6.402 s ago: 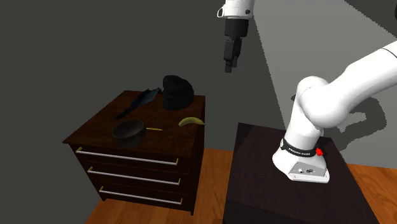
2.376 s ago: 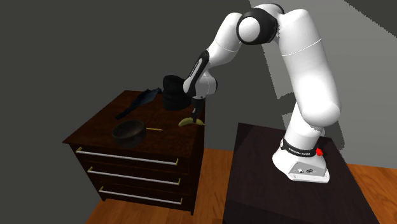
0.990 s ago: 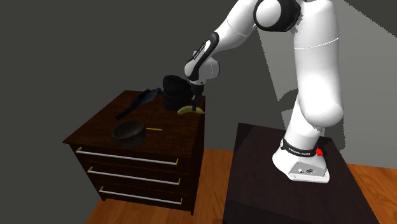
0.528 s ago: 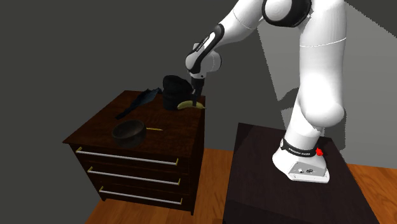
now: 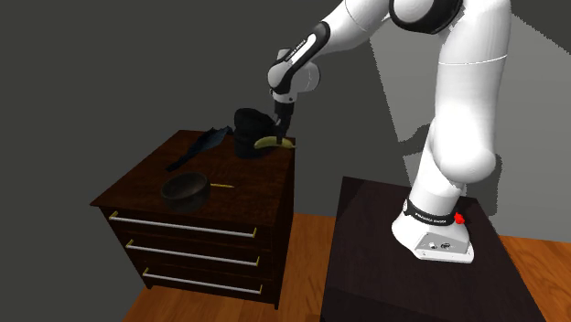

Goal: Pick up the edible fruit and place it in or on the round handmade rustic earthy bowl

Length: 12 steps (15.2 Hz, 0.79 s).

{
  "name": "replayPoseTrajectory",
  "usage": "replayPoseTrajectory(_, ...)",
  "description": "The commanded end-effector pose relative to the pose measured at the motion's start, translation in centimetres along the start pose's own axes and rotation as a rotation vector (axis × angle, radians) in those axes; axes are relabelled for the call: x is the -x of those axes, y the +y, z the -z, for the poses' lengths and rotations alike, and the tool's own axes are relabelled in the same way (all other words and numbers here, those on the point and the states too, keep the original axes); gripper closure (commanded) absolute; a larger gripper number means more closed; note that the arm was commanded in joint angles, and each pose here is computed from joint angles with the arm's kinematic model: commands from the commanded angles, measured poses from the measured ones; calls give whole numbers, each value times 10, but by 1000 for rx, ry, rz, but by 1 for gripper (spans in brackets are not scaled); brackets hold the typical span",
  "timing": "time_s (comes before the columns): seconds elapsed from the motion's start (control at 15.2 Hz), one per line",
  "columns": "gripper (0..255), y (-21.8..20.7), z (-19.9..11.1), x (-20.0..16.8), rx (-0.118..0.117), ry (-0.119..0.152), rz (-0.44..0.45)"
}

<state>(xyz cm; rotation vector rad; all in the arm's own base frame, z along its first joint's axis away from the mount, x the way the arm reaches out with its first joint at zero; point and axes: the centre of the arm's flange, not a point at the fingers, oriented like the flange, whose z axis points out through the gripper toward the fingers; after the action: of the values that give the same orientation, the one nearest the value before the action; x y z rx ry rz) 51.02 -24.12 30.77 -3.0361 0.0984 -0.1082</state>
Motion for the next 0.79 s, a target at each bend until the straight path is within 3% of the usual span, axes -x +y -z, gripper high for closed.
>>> replayPoseTrajectory(0.0, 255, -10, 2, -10, 0, 0, 0)
replayPoseTrajectory(0.73, 255, -112, -11, -112, 0, 0, 0)
